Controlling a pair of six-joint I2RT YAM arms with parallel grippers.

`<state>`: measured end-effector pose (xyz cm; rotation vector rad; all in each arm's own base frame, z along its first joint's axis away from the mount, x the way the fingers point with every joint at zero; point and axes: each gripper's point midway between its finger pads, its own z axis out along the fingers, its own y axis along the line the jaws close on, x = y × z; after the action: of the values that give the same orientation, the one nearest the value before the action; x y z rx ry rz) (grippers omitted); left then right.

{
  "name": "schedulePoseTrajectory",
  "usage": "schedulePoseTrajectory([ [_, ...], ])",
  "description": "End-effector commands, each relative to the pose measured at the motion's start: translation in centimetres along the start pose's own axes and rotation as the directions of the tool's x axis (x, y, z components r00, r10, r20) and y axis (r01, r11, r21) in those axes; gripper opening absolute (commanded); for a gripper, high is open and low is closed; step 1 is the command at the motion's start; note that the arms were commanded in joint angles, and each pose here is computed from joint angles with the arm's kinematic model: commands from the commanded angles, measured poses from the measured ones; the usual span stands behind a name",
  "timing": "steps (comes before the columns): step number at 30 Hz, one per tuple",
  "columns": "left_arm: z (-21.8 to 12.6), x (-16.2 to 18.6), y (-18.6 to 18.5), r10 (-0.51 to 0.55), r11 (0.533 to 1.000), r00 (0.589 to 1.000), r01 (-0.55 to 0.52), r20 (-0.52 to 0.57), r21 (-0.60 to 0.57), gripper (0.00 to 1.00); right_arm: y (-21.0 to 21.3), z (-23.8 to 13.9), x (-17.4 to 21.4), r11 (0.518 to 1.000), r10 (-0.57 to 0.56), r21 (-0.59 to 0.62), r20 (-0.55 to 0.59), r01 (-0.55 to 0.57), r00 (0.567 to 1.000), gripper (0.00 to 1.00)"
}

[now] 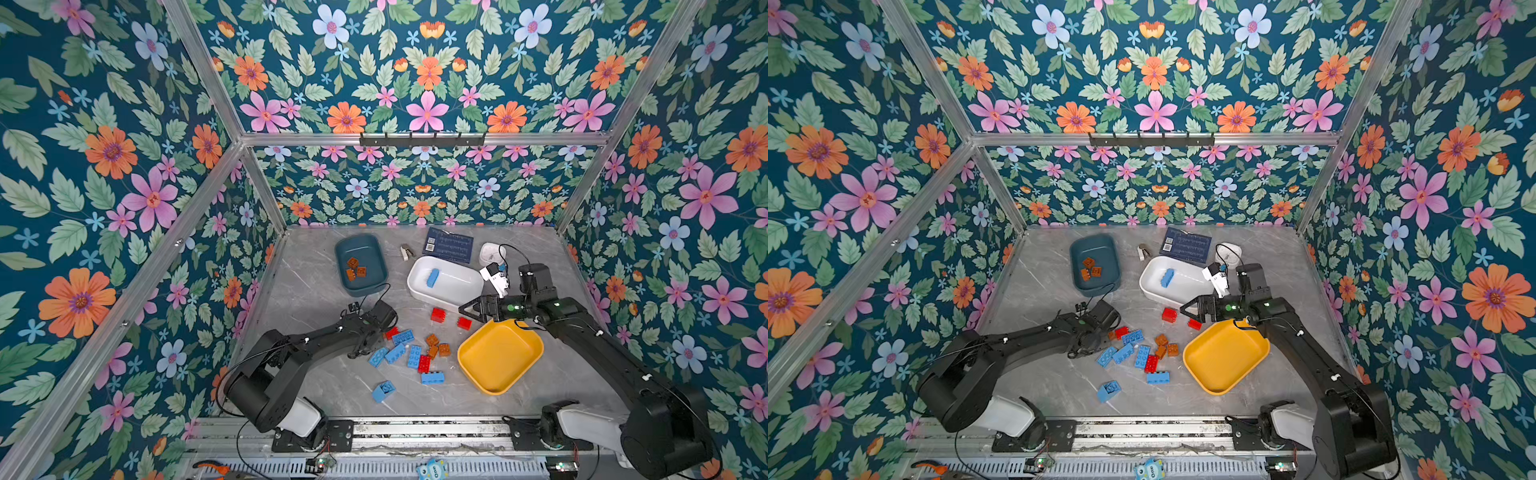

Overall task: Sort the legos into containers by color
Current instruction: 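Carry the red brick over to the yellow tray and drop it with the left gripper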

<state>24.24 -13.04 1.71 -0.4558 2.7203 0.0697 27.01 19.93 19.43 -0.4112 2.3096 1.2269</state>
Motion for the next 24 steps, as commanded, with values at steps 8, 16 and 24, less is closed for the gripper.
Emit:
schedulePoseTrajectory([
  [8, -5.6, -5.8, -2.3, 0.122, 0.992, 0.983, -0.125, 0.137, 0.013, 0.24, 0.2, -0.4, -0.8, 0.999, -0.035, 0.022, 0.026, 0.034, 0.999, 0.99],
  [16, -8.9, -13.1, -7.0, 0.259, 0.960, 0.932, -0.277, 0.252, 0.036, 0.24, 0.7, -0.7, -2.0, 0.999, -0.045, 0.022, 0.048, 0.044, 0.998, 0.99],
  [24, -9.3, -16.8, -13.1, 0.297, 0.920, 0.910, -0.353, 0.289, 0.167, 0.23, 0.6, -1.3, -2.2, 0.997, -0.053, 0.059, 0.060, 0.049, 0.997, 0.99],
])
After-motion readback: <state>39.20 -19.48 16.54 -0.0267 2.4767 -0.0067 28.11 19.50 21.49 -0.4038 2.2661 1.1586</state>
